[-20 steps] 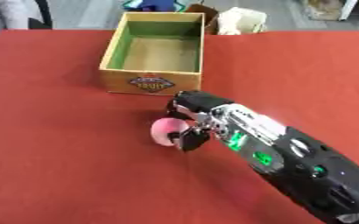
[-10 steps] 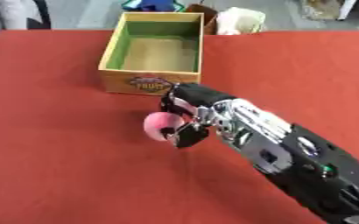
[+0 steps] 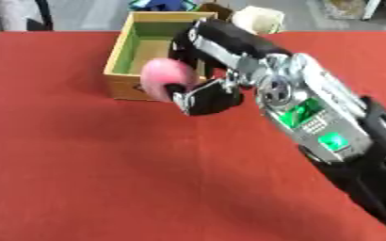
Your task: Pick up objects on the table and place them in the box.
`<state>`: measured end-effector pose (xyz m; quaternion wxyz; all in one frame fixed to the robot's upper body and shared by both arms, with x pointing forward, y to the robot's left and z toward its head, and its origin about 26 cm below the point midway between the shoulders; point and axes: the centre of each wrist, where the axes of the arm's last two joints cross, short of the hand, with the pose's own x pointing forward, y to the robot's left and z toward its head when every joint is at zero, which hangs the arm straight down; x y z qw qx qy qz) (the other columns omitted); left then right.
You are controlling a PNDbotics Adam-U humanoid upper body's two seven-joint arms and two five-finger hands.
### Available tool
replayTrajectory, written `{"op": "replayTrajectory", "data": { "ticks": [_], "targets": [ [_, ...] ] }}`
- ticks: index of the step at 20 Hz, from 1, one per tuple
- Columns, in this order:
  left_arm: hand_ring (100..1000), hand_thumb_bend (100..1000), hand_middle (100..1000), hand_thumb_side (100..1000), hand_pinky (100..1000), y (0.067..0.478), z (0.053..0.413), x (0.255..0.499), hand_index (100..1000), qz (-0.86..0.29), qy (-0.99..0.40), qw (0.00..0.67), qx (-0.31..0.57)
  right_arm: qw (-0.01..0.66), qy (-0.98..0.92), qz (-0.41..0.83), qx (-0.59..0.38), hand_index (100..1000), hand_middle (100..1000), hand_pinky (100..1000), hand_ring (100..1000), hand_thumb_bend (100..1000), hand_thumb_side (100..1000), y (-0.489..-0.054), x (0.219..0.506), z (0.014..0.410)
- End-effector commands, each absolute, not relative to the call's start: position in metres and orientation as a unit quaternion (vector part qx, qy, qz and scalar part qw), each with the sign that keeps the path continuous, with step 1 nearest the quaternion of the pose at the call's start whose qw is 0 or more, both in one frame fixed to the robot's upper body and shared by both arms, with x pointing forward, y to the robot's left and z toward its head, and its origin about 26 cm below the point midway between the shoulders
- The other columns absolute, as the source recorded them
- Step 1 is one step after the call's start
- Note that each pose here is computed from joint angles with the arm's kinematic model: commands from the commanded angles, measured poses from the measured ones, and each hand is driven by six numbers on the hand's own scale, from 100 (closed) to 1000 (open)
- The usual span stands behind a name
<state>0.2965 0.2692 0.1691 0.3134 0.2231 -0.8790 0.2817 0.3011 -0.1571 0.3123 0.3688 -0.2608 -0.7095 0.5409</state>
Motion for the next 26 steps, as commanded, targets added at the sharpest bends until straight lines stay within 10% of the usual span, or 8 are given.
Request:
{"op": "replayTrajectory", "data": {
  "ticks": [1, 26],
  "targets": [
    [386, 127, 407, 862, 448, 0.270, 0.175, 0.294, 481, 0.277, -0.885, 0.304, 0.219, 0.355, -0.730, 0.509, -0.285, 539, 425, 471, 603, 100, 100, -0.164, 0.297, 0.340],
    [384, 129, 405, 858, 453, 0.258, 0.182, 0.299, 475, 0.276, -0.895, 0.304, 0.171, 0.383, -0.733, 0.362, -0.430, 581, 457, 503, 668, 100, 100, -0.162, 0.461, 0.315]
  ]
}}
